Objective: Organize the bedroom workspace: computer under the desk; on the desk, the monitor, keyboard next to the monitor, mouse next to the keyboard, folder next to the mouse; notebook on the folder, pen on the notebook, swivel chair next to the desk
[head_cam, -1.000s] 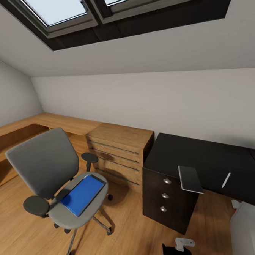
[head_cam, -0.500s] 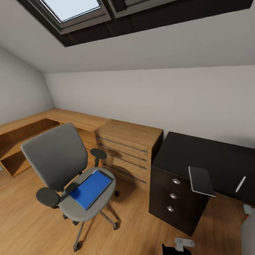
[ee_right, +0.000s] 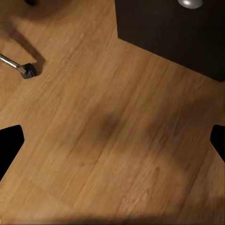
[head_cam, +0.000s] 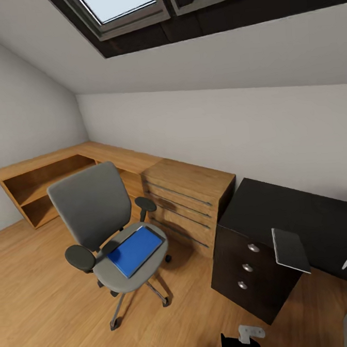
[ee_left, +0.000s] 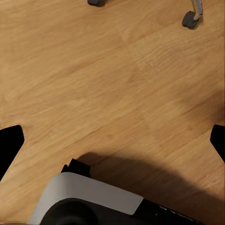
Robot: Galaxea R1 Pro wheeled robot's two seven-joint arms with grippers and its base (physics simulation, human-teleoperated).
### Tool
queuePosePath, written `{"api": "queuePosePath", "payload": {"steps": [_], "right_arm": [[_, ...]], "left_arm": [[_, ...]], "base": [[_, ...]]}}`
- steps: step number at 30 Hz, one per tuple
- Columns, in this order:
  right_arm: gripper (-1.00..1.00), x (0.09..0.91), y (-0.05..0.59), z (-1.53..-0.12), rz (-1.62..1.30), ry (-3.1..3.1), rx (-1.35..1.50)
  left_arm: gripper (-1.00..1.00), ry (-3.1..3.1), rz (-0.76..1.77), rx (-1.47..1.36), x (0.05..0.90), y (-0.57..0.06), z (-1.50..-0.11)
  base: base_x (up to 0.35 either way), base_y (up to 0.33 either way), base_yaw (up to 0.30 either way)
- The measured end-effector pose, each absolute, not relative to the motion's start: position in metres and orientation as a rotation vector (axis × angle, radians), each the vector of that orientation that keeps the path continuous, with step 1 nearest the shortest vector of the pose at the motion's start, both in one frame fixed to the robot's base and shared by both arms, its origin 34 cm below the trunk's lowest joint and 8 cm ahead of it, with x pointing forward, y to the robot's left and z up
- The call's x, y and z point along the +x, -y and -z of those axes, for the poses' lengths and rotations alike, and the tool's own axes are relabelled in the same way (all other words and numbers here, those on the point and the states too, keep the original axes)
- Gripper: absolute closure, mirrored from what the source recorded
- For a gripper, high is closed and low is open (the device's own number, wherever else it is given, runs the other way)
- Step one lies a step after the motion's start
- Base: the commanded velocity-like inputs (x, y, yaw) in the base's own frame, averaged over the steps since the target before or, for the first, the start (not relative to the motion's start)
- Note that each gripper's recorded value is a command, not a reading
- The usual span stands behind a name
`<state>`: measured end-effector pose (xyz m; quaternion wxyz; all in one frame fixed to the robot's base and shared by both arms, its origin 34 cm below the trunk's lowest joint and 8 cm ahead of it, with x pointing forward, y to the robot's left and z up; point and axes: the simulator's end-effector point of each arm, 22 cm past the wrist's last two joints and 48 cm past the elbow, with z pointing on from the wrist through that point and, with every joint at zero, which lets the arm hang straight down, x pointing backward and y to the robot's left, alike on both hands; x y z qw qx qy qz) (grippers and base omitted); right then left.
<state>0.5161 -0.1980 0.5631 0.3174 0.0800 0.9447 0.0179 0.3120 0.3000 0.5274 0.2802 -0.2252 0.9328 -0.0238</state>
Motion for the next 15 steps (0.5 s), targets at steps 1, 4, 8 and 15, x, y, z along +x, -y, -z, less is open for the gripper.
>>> {"api": "queuePosePath", "payload": {"steps": [1,4,8,15], "right_arm": [[-1.0,0.516,0.198,-0.563,-0.047,-2.488,0.211],[-1.0,0.514,0.198,-0.561,-0.047,-2.492,0.211],[-1.0,0.513,0.198,-0.559,-0.046,-2.497,0.211],[-1.0,0.51,0.199,-0.556,-0.044,-2.504,0.212]], "left_arm": [[-1.0,-2.505,0.062,-0.605,0.31,-0.3,-0.527],[-1.0,-2.515,0.058,-0.607,0.306,-0.301,-0.525],[-1.0,-2.523,0.055,-0.608,0.303,-0.301,-0.524],[-1.0,-2.533,0.052,-0.61,0.299,-0.301,-0.522]], "base": [[0.0,0.0,0.175],[0.0,0.0,0.176],[0.0,0.0,0.176],[0.0,0.0,0.179]]}}
